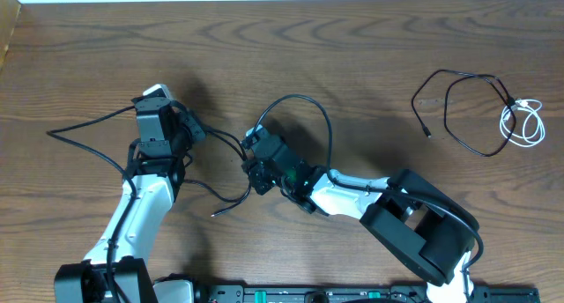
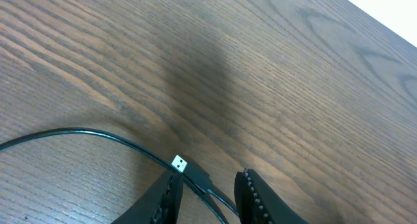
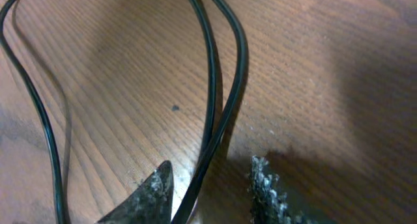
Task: Untangle cables
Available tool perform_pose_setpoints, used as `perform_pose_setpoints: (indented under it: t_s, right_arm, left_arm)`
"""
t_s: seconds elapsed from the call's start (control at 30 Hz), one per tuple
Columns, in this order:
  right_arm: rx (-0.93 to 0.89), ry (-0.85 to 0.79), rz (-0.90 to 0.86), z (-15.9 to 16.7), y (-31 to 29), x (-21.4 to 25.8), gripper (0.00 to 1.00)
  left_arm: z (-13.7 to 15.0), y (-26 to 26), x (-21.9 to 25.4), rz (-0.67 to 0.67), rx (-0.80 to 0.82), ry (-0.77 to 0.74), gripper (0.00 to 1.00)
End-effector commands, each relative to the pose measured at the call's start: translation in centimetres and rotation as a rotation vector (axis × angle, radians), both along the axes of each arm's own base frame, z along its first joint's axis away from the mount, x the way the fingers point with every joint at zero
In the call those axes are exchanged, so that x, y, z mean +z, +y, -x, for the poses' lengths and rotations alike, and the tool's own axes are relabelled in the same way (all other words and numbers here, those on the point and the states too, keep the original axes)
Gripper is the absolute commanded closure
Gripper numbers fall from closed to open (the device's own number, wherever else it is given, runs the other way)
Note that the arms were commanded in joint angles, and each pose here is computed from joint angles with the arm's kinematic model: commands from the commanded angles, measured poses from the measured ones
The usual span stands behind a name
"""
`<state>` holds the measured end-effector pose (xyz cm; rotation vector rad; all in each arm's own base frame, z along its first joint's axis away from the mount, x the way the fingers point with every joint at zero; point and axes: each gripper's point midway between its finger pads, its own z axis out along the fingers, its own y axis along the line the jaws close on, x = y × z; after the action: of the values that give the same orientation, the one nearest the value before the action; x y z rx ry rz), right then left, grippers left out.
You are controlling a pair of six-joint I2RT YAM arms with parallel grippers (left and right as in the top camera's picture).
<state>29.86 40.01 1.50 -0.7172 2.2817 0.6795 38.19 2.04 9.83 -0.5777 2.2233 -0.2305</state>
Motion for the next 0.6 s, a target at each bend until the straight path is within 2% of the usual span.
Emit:
perform_pose_setpoints:
  t_s: [0.0,0.17,0.57]
  right_arm:
    - [-0.018,-0.030,0.005,-0.6,0.2,0.5,0.68]
    - [0.033,0.002,0.013,1.0,0.8,0.0,0.71]
    - [0.038,0.041,0.064,1.7,0.2,-1.0,0.76]
  left_arm:
    - [-0.4,0.3,0.7,-0.014,0.005,-0.018,0.68]
    - [-0.4,0.3,0.7,-0.014,0.005,-0.018,0.67]
    - [-0.4,0.3,0.7,-0.014,0.005,-0.017,0.67]
